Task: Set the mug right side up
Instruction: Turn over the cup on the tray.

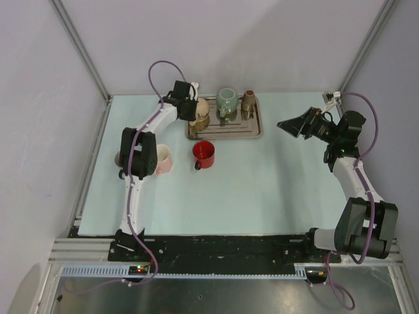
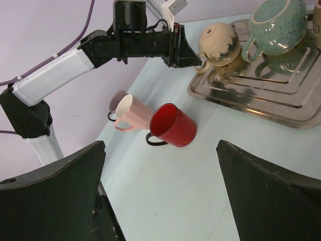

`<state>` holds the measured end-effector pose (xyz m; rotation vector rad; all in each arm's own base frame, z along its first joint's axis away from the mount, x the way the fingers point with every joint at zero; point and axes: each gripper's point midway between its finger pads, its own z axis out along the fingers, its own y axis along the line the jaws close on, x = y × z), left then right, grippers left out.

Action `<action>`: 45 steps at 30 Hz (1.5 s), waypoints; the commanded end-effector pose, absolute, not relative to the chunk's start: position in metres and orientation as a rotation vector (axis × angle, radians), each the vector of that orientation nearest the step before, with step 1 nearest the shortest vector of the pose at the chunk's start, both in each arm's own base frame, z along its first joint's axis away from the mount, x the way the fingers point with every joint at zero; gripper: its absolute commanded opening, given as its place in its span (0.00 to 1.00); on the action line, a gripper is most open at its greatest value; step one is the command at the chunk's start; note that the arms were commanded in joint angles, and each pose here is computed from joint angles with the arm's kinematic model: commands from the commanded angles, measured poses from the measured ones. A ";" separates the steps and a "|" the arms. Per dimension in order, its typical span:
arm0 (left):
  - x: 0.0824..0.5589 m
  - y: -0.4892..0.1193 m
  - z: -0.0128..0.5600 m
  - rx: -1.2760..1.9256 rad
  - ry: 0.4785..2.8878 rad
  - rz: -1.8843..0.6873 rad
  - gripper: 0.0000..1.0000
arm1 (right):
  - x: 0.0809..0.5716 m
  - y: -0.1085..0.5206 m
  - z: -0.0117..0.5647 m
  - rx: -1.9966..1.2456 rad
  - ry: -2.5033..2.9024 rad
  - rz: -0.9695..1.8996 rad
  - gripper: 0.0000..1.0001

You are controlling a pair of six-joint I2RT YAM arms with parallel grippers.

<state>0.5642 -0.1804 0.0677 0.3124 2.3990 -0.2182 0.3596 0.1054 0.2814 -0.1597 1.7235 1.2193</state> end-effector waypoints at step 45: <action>0.580 -0.184 0.184 -0.119 2.239 -0.790 0.00 | 0.360 0.105 0.286 -0.179 1.703 1.230 0.99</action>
